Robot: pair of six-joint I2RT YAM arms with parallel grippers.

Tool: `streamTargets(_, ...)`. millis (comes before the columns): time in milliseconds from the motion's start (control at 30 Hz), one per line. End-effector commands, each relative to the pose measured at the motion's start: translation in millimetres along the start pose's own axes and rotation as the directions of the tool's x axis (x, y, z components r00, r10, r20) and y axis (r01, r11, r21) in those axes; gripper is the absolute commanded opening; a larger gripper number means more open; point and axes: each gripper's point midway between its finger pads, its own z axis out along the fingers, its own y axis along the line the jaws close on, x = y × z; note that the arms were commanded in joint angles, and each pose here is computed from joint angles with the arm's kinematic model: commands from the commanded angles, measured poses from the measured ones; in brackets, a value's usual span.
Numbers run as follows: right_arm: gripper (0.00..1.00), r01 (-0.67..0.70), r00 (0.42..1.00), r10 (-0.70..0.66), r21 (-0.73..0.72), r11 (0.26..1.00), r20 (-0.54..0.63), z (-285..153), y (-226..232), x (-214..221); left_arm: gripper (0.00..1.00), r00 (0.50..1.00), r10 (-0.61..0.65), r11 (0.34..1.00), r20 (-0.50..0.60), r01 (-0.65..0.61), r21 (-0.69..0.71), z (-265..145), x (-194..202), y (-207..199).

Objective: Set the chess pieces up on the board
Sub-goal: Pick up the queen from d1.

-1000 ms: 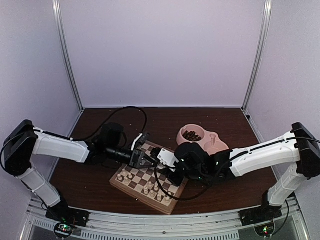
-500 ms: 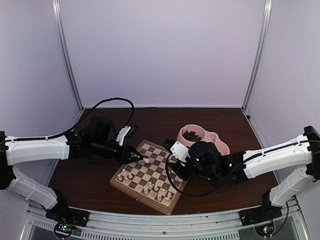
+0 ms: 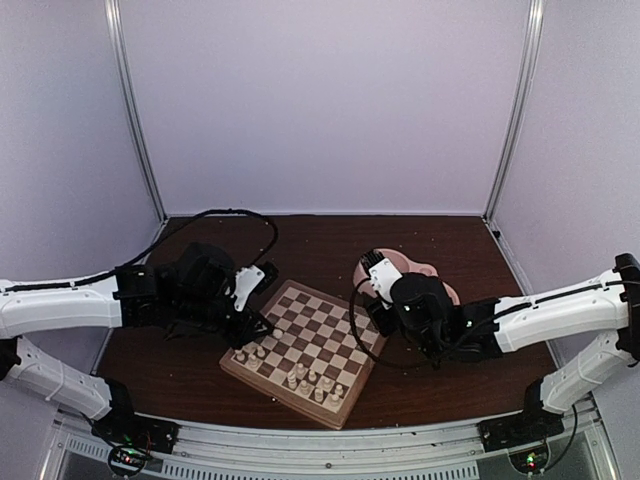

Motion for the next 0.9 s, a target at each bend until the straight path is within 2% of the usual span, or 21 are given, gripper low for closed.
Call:
streamTargets(0, 0.56, -0.077, 0.997, 0.081, 0.127, 0.989, -0.021, 8.4, -35.1, 6.0, 0.0, 0.995, 0.101, 0.993, -0.003, -0.101, -0.065, 0.5, 3.6, -1.1)
streamTargets(200, 0.56, -0.137, 0.989, 0.143, 0.162, 0.977, -0.029, 7.8, -64.2, 11.5, 0.0, 0.989, 0.15, 0.989, 0.014, -0.149, -0.02, 0.5, 14.1, -6.3)
streamTargets(333, 0.56, -0.163, 0.983, 0.177, 0.234, 0.958, -0.039, 3.4, -93.0, 16.7, 0.0, 0.985, 0.171, 0.985, 0.005, -0.171, -0.009, 4.3, 24.4, -8.1)
streamTargets(500, 0.56, -0.255, 0.962, 0.272, 0.282, 0.925, -0.02, -1.8, -127.3, 26.1, 0.0, 0.976, 0.219, 0.976, 0.009, -0.219, -0.016, 6.6, 29.1, -12.7)
streamTargets(733, 0.56, -0.288, 0.949, 0.312, 0.288, 0.913, -0.038, 1.2, -138.0, 33.7, 0.0, 0.963, 0.265, 0.961, -0.047, -0.268, -0.07, 14.8, 39.8, -10.7)
streamTargets(867, 0.56, -0.286, 0.949, 0.312, 0.301, 0.91, -0.043, 2.2, -141.0, 36.8, 0.01, 0.956, 0.282, 0.958, -0.081, -0.286, -0.037, 20.1, 46.7, -17.4)
